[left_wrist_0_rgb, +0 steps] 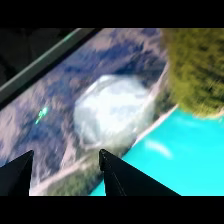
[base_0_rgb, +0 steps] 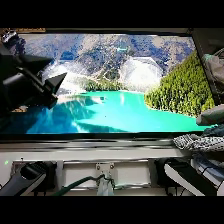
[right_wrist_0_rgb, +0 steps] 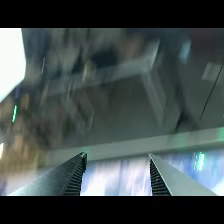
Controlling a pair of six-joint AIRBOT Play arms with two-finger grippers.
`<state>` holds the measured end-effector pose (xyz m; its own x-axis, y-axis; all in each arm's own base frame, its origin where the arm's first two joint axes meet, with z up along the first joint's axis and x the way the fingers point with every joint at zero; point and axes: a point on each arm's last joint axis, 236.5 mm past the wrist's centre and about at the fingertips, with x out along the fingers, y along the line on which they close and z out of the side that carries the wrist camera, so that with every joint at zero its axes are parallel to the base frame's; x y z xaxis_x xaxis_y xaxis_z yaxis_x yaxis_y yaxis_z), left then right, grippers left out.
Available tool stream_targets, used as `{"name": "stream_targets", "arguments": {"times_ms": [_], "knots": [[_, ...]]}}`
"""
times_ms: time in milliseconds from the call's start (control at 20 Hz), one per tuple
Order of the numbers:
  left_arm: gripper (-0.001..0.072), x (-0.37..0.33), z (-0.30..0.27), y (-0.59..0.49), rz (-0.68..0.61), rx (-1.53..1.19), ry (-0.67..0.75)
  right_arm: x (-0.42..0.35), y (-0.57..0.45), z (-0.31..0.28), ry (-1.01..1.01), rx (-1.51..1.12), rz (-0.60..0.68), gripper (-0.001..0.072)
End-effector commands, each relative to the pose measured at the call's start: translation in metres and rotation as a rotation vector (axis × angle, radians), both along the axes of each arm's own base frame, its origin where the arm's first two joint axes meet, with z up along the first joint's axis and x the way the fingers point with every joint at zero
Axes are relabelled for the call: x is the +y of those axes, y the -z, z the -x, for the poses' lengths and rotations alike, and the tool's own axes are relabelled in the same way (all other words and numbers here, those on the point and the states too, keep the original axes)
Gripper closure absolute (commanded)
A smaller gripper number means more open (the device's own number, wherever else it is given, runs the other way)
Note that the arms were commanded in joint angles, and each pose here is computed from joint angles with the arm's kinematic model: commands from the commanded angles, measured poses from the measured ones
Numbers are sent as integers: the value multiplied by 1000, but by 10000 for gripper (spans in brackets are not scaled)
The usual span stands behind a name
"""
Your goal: Fold the clothes and pants, and hang the long-sleeved shirts on hangers.
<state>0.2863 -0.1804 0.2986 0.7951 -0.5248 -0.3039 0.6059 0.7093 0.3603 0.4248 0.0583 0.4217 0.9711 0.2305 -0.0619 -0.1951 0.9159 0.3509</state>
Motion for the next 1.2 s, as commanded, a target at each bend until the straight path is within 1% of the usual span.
{"name": "stream_targets", "arguments": {"times_ms": [0,100,250,400,650,700,750,850,1150], "knots": [[288,58,-6,38,-110,137,-231,56,103,4,-150,250,98,245],[289,68,-10,49,-71,181,-308,71,141,15,-196,308,156,247],[289,65,-14,58,-20,223,-335,80,179,31,-244,339,244,247],[290,58,-23,59,-16,214,-328,84,211,46,-286,371,324,247],[290,50,-32,73,-28,249,-323,84,253,65,-324,512,336,245],[290,48,-35,76,-8,264,-333,84,258,65,-328,519,347,238],[290,46,-39,78,27,281,-350,83,262,65,-330,518,356,214],[290,40,-47,85,61,309,-368,84,269,63,-330,513,356,214],[290,33,-59,113,11,372,-378,83,275,63,-327,520,355,214]]}}
